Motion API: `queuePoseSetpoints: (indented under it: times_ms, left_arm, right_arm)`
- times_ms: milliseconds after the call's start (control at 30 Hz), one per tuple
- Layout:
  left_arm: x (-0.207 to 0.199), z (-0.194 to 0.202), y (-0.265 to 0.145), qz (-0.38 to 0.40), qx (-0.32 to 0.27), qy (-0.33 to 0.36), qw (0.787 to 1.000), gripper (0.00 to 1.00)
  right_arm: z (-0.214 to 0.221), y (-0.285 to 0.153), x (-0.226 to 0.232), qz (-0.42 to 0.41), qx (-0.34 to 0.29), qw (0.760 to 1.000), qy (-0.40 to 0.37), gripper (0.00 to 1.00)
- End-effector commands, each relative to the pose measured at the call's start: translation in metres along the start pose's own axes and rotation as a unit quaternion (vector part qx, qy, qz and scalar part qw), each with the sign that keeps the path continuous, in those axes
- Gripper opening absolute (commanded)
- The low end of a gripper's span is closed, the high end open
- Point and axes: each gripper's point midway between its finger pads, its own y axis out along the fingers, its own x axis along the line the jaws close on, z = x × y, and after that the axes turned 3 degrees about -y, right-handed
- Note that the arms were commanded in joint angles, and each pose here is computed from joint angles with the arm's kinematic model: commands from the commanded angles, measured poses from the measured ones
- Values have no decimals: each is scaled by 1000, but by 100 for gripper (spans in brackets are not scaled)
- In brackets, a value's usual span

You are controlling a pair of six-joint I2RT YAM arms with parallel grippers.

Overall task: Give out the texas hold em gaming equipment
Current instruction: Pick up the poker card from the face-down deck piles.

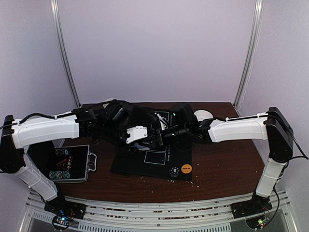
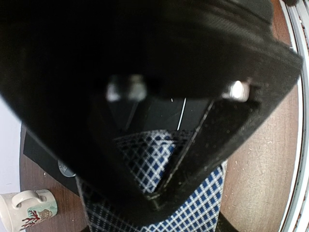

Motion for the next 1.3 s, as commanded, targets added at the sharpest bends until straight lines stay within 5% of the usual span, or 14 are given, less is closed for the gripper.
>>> queuePoseSetpoints:
  times_ms: [0,367,1067,1267]
  left_arm:
    - [10,-19,-13,-15,-39,-5,999,49]
    - [8,-11,-8,-16,-27,-7,999,49]
    - [10,-1,6,-13,1,-19,1000,49]
    - [10,2,8,-11,5,-21,1000,49]
  right_arm:
    - [-8,-16,-13,49,-12,999,-12,58]
    - [-6,-29,-10,61,-7,998,-15,42]
    - [-22,-40,8,53,-10,998,-37,47]
    - [-22,-43,8,57,-10,998,-36,32]
